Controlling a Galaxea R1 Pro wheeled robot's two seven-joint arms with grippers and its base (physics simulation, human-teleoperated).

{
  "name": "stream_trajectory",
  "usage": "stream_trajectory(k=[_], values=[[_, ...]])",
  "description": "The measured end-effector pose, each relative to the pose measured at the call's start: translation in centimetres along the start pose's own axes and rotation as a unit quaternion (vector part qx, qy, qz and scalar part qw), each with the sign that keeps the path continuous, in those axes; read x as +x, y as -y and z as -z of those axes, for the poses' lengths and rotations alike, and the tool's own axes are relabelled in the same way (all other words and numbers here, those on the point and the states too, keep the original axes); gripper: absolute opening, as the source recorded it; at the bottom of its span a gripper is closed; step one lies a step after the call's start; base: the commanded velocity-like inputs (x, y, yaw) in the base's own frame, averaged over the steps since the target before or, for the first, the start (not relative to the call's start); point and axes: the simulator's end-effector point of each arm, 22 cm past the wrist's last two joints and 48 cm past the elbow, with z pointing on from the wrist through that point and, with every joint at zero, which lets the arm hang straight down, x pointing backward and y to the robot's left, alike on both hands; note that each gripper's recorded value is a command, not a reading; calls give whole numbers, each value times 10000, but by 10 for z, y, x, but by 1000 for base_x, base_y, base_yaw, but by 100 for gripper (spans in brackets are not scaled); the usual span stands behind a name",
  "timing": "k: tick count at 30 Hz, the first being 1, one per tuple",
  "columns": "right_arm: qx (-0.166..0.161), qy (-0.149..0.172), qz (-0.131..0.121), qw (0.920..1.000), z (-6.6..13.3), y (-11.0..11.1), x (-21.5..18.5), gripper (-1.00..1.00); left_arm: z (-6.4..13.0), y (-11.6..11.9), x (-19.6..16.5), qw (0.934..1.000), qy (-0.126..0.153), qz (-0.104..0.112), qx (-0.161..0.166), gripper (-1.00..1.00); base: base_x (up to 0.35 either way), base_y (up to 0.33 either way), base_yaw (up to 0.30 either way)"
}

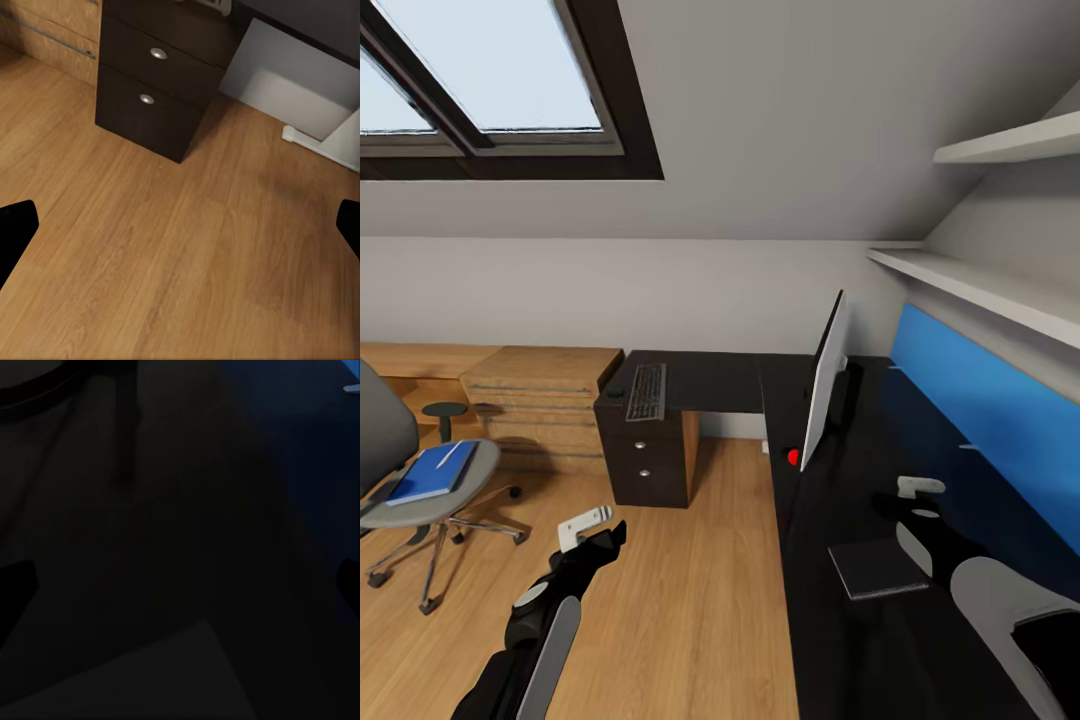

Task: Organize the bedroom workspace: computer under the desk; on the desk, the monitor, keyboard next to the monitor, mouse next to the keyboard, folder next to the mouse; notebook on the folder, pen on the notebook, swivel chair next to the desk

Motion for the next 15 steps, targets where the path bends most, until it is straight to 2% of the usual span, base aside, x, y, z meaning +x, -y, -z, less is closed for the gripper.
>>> stream_trajectory(k=[5, 15], values=[[-280, -74, 12, 9996, -1, -10, 6, 100, 3, 5, -11, 9999, 123, 32, 57, 100, 19, -2, 0], [-338, -39, 32, 9994, -9, -9, 13, 100, 1, 8, -20, 9996, 267, 59, 92, 100, 3, 0, 0]])
